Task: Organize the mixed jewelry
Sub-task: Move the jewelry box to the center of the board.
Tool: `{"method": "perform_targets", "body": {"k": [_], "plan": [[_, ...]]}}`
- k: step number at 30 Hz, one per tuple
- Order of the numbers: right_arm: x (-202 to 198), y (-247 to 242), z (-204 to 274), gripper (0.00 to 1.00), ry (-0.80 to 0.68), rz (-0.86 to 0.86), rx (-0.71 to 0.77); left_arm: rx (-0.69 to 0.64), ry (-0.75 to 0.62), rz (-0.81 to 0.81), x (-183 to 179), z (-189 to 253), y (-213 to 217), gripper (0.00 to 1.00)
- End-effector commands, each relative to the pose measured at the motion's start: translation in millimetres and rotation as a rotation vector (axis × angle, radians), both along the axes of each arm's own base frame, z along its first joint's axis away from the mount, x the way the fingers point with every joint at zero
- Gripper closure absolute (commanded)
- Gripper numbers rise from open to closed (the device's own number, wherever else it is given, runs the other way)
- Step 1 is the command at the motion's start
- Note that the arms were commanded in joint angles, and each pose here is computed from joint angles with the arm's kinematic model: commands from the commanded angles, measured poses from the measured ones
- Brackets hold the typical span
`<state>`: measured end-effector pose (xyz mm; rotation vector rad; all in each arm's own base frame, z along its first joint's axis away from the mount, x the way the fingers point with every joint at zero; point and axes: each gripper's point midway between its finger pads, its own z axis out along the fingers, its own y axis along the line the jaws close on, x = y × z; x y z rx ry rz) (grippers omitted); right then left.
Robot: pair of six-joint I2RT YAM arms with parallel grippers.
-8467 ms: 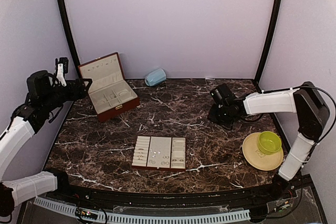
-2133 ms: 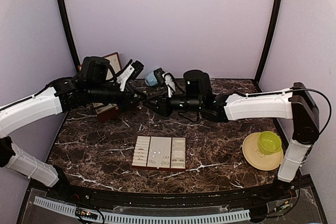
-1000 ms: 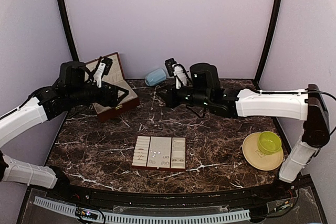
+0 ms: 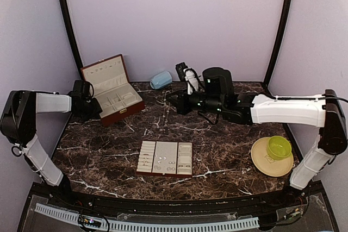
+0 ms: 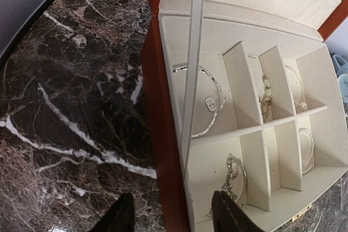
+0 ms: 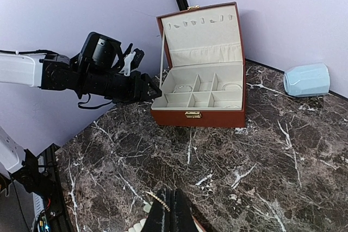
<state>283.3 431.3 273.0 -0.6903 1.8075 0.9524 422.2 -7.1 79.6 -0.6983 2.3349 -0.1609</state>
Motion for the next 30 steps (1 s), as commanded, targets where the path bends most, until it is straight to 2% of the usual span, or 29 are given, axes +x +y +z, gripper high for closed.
{"method": "perform_targets", "body": {"k": [1, 6, 14, 17, 30], "plan": [[1.7, -3.0, 16.9, 1.0, -0.021, -0.008, 0.052, 0.007, -0.053, 0.006, 16.2, 11.3, 4.3, 0.52], [1.9, -2.9, 13.7, 1.0, -0.01, -0.01, 0.046, 0.035, -0.039, -0.013, 24.0, 5.5, 5.3, 0.62], [3.7, -10.9, 13.6, 1.0, -0.014, -0.045, 0.039, 0.068, -0.008, -0.031, 28.8, -4.2, 7.3, 0.68], [5.2, -15.8, 12.4, 1.0, -0.019, -0.066, 0.024, 0.08, 0.003, -0.04, 29.2, -8.3, 7.5, 0.74], [9.7, -30.0, 17.7, 1.0, -0.046, -0.128, -0.004, 0.119, 0.044, -0.093, 16.3, -18.2, 7.8, 0.94]]}}
